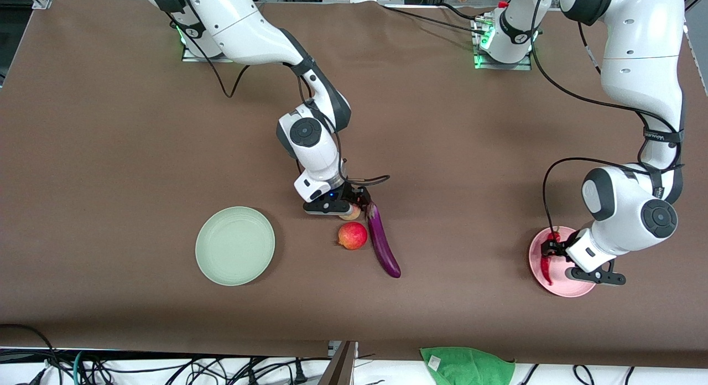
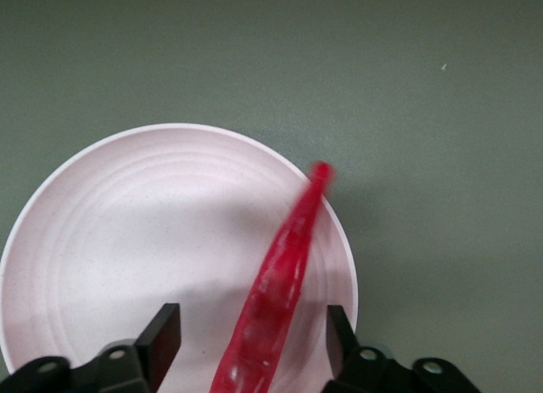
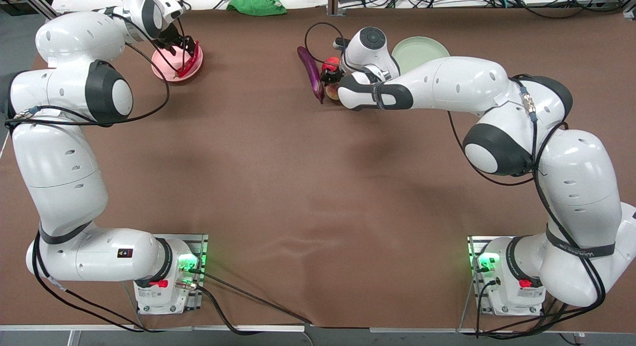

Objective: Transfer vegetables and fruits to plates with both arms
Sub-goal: 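Release the chili on the pink plate while the right gripper grasps the peach, then lower the peach onto the green plate while the left gripper moves back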

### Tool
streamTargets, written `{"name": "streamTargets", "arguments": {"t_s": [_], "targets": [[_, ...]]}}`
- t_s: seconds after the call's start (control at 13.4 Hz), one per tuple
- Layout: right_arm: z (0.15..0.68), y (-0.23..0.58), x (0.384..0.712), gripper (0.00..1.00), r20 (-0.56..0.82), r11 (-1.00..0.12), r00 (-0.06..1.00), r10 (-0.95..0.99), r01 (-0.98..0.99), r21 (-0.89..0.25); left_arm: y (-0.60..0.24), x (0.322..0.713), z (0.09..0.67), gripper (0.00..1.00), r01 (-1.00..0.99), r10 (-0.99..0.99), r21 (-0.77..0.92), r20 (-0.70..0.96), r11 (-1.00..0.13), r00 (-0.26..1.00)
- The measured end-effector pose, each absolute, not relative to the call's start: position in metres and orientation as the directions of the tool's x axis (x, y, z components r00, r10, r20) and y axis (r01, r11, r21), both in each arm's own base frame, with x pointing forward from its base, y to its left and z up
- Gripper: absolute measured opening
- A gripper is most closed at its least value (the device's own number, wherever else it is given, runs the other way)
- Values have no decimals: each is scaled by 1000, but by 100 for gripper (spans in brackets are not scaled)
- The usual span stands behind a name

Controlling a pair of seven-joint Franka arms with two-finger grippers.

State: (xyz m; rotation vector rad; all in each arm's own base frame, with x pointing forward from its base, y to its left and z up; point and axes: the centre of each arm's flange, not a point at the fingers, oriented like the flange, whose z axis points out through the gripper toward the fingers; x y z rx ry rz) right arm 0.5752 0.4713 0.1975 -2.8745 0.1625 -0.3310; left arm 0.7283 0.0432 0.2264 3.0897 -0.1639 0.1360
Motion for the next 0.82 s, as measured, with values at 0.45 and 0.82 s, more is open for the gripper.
{"name": "streamTargets", "arguments": {"t_s": [0.45, 0.82], "targets": [[236, 434, 610, 81, 174, -966, 967, -187, -149, -210, -15, 737, 241, 100, 37, 47, 104, 90, -994, 995], [303, 316, 667, 81, 124, -990, 989, -84, -68, -126, -117, 728, 243, 100, 189, 199, 196, 32, -962, 980]]}}
